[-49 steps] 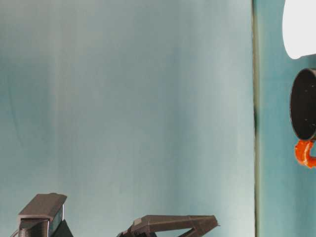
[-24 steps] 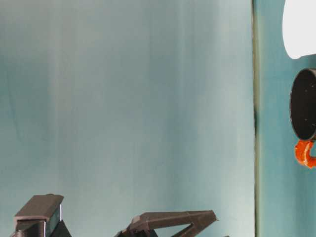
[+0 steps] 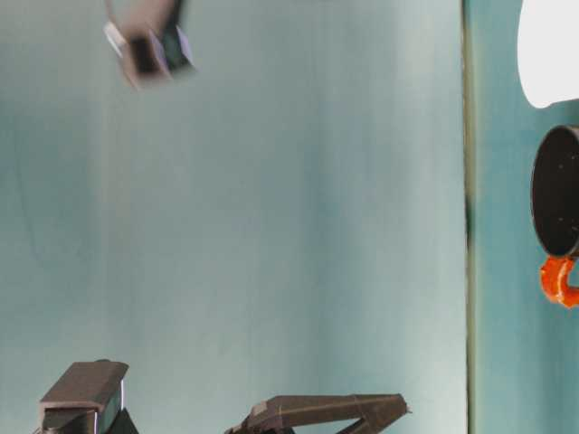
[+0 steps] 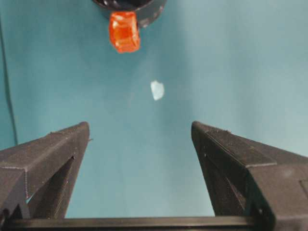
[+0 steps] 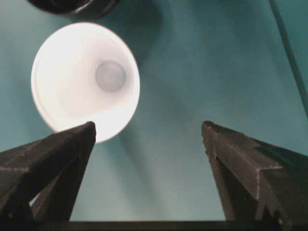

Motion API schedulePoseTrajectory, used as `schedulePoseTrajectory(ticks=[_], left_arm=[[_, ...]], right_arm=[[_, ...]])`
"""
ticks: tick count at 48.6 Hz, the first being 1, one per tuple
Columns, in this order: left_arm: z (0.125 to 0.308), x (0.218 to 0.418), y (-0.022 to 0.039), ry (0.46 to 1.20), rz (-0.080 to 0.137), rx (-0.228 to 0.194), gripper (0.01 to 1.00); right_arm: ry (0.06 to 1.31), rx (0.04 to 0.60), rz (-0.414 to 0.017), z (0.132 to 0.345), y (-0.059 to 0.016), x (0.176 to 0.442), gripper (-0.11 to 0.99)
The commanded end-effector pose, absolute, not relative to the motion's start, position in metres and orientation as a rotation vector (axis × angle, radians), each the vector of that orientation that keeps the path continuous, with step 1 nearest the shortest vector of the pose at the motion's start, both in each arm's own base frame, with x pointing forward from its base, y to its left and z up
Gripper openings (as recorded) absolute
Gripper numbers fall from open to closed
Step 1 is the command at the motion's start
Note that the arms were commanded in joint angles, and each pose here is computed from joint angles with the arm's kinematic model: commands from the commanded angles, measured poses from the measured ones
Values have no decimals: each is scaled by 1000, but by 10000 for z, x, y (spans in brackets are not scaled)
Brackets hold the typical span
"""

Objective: Put the paper cup into the moved red handle cup holder.

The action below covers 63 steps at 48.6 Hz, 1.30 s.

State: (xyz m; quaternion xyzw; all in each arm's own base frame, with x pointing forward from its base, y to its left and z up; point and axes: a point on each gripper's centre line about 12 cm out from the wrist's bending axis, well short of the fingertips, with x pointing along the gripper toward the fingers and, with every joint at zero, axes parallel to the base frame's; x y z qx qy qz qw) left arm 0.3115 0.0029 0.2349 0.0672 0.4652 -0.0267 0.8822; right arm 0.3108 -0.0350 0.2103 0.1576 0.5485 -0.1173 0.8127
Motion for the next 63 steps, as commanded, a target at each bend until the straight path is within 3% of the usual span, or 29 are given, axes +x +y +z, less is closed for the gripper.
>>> schedulePoseTrajectory(ticks=[1, 9, 22, 42, 52, 58, 63], left_arm=[[2429, 3123, 26, 940, -55, 143, 928], [2430, 3129, 26, 938, -55, 143, 928], [2411, 3131, 26, 944, -55, 143, 928], [2406, 3137, 25, 940, -55, 143, 928], [2399, 3125, 30, 941, -54, 143, 928], [2389, 3124, 30, 944, -55, 143, 928], [2394, 3122, 30, 943, -54, 143, 927]], right_arm=[[1184, 344, -254, 2047, -357, 3227, 944], [1247, 350, -258, 1793, -349, 3289, 940], [1258, 406, -246, 1506, -252, 3351, 938], [1260, 416, -259, 1453, -288, 3344, 884], [1293, 415, -262, 1367, -273, 3303, 684], [1316, 415, -266, 1298, -269, 3267, 460], [1312, 415, -266, 1291, -270, 3270, 205]])
